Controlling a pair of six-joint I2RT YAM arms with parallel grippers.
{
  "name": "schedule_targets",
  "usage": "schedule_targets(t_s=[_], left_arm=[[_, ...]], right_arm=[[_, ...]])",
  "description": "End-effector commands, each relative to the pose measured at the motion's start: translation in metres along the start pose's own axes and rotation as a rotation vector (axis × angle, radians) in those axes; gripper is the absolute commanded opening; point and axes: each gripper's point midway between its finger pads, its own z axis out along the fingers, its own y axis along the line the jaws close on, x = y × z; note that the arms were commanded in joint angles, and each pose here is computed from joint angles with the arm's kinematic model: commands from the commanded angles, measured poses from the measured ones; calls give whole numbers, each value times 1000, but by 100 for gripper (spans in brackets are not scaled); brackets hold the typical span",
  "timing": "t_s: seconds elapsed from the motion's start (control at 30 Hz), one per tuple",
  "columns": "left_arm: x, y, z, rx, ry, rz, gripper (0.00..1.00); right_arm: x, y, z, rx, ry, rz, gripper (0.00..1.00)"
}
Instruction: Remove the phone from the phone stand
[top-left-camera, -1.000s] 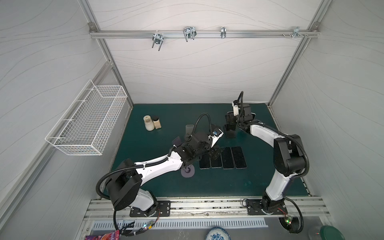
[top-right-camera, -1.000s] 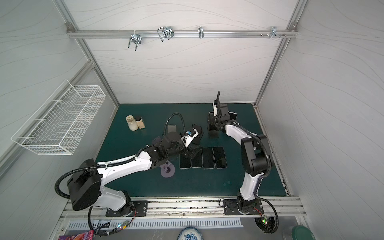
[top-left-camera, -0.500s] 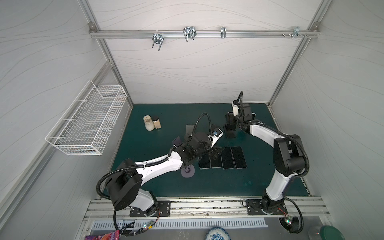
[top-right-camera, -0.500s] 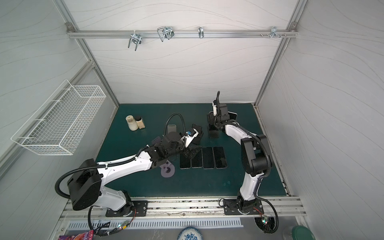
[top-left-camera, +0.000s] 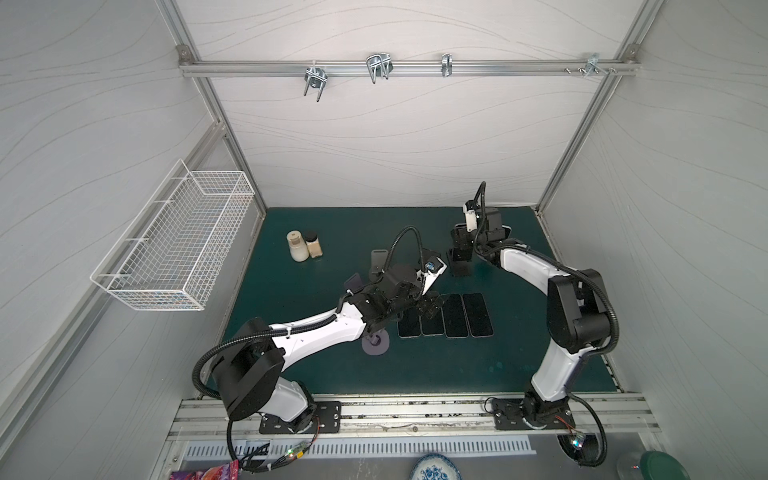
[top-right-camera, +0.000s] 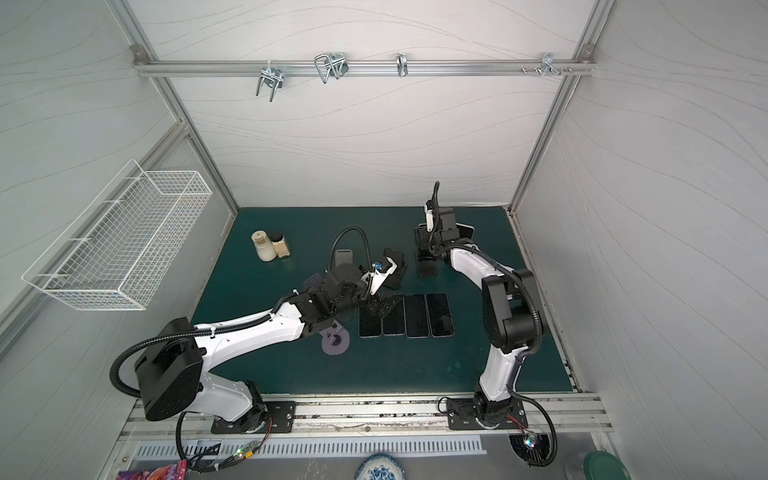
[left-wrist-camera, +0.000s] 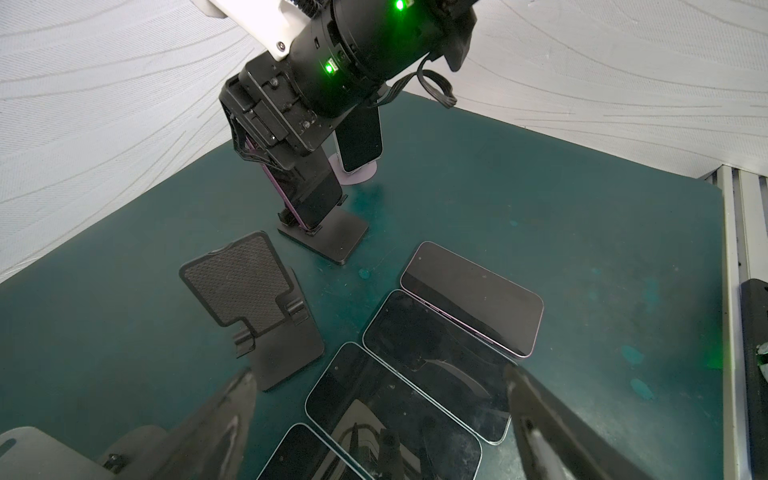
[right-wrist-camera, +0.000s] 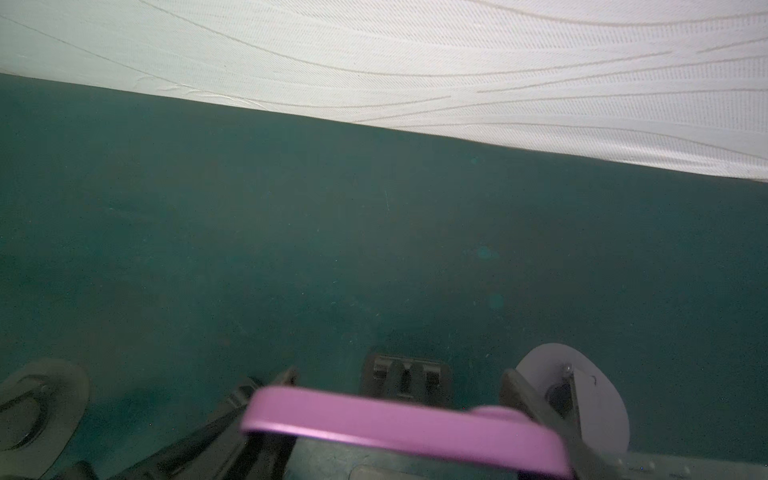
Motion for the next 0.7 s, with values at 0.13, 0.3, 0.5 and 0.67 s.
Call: schedule_targets(t_s=[0.13, 0.3, 0.5, 0.67], left_arm=[[-28, 4, -3, -11, -66, 16, 95], [-28, 4, -3, -15, -66, 17, 95], [-28, 4, -3, -13, -67, 15, 95], [-27, 4, -2, -11, -62, 14, 94]], right_arm=[[-29, 6, -19, -26, -49, -27, 73], [-32, 7, -19, -34, -55, -27, 71], [-35, 9, -23, -44, -59, -29, 70], [-40, 8, -29, -40, -72, -34, 70]])
